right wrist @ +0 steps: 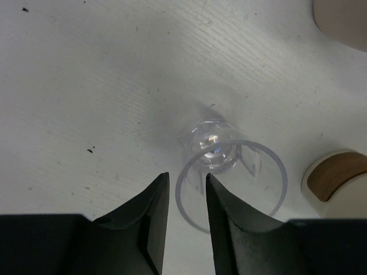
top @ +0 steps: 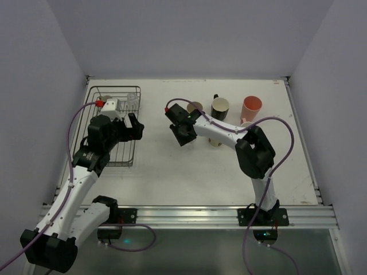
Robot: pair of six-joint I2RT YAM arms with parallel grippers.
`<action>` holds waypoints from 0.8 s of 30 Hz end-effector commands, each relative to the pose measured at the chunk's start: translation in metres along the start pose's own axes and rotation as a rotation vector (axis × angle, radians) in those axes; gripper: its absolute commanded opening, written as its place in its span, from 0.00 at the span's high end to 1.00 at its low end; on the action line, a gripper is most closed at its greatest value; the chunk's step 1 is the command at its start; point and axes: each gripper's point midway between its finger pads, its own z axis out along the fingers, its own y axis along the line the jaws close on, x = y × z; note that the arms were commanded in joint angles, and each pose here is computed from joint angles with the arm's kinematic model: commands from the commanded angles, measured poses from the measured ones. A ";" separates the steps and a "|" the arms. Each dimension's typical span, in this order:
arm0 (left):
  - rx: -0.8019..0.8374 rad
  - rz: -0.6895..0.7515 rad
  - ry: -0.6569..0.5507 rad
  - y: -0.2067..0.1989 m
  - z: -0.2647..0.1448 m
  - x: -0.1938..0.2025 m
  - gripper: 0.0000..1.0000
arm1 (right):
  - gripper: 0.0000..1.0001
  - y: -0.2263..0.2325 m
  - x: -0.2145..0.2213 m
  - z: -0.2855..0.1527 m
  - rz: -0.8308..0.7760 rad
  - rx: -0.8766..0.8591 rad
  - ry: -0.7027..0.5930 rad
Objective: Unload the cups from the dish rack
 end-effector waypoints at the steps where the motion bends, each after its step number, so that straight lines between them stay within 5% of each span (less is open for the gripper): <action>1: -0.014 0.012 -0.047 -0.002 -0.002 -0.023 0.00 | 0.63 -0.001 -0.020 -0.018 -0.019 0.017 -0.064; 10: -0.083 -0.085 -0.090 -0.001 0.027 -0.058 0.06 | 0.43 0.006 -0.042 -0.083 0.040 -0.099 -0.255; 16: -0.199 -0.102 -0.050 0.015 0.085 -0.069 0.20 | 0.45 0.002 -0.037 -0.144 0.111 -0.218 -0.492; 24: -0.385 -0.114 -0.078 0.066 0.145 -0.111 0.37 | 0.48 -0.005 -0.005 -0.152 0.157 -0.263 -0.578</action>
